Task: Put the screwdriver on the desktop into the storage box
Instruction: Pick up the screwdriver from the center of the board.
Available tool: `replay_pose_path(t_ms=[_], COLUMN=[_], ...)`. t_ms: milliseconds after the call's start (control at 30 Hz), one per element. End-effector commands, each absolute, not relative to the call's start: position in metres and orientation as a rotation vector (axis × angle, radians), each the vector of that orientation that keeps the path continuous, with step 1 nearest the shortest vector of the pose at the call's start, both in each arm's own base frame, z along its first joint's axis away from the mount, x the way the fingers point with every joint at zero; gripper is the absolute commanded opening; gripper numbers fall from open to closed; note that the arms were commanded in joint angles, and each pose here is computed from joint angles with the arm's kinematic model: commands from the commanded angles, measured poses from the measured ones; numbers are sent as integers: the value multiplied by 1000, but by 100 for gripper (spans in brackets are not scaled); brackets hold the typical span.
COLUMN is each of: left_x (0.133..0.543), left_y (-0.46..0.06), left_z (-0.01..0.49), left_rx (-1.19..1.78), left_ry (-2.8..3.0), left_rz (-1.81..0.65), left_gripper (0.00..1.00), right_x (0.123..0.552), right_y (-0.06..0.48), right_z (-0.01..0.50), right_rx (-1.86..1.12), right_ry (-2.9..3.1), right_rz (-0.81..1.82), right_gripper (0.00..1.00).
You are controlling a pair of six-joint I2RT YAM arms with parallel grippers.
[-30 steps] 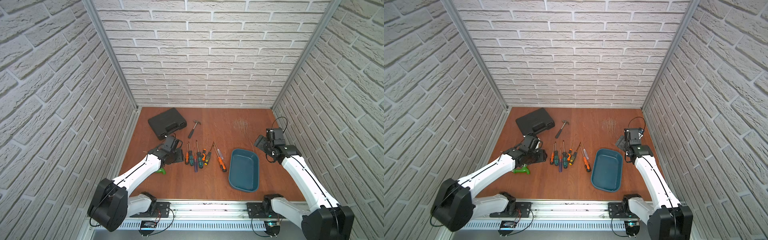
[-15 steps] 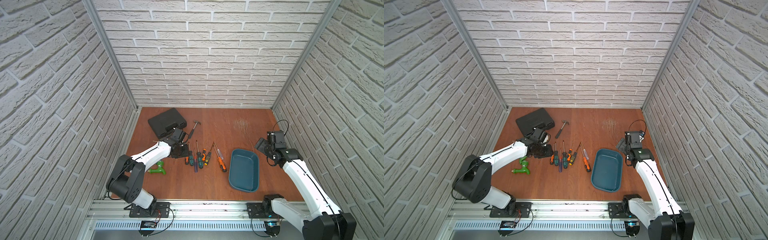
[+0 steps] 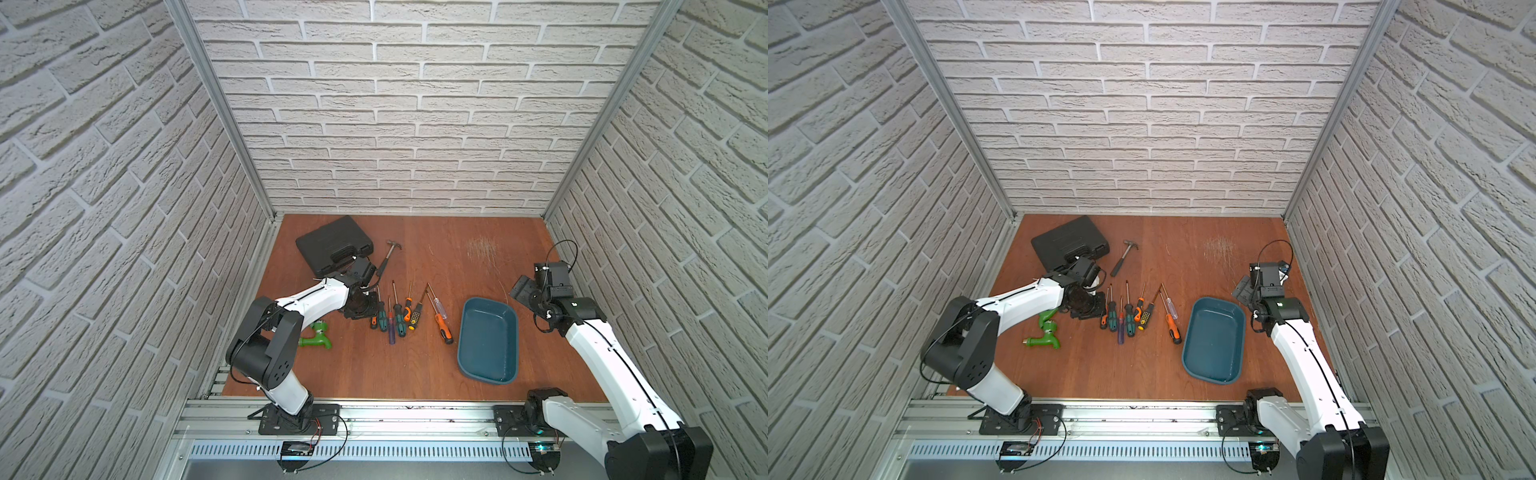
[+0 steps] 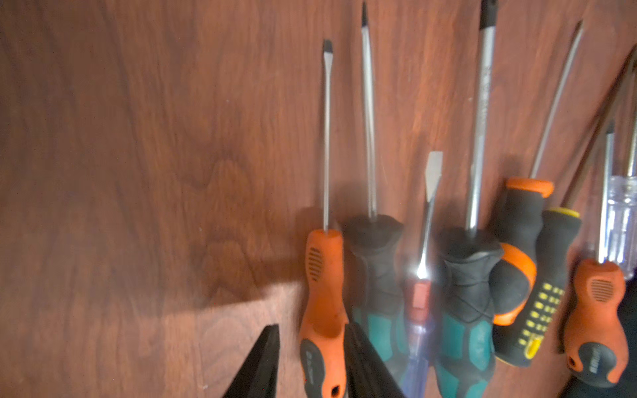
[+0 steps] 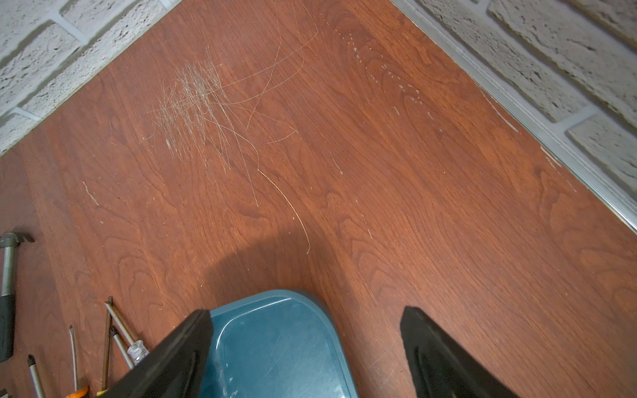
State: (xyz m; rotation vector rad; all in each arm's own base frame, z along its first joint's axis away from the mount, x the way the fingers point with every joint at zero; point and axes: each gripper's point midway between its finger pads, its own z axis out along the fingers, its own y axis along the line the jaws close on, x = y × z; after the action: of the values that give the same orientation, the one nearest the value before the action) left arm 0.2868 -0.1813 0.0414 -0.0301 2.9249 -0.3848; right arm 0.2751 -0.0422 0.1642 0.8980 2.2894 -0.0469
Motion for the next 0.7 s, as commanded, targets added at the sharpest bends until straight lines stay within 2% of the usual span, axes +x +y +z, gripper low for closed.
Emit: replay_pose_path(t_ms=[0,200,433,667], left_x=[294,296,297,297], left_y=[-188,-188,-185,-188], left_z=[46,40,34,28], left_rx=[-17,-15,-21,-16], left_ry=[2918,2953,2987,3010], left_rz=[-396,-361,-302,-307], left_gripper=[37,35,28,28], right_x=[277,274,272,276], right_y=[-44,-44,-45,-42], right_z=[163,161,159,161], right_rx=[910,912,918,928], right_ry=[2274,2279,2276,2266], right_rz=[-55,-61,-63,-35], right_gripper=[91,91,91,91])
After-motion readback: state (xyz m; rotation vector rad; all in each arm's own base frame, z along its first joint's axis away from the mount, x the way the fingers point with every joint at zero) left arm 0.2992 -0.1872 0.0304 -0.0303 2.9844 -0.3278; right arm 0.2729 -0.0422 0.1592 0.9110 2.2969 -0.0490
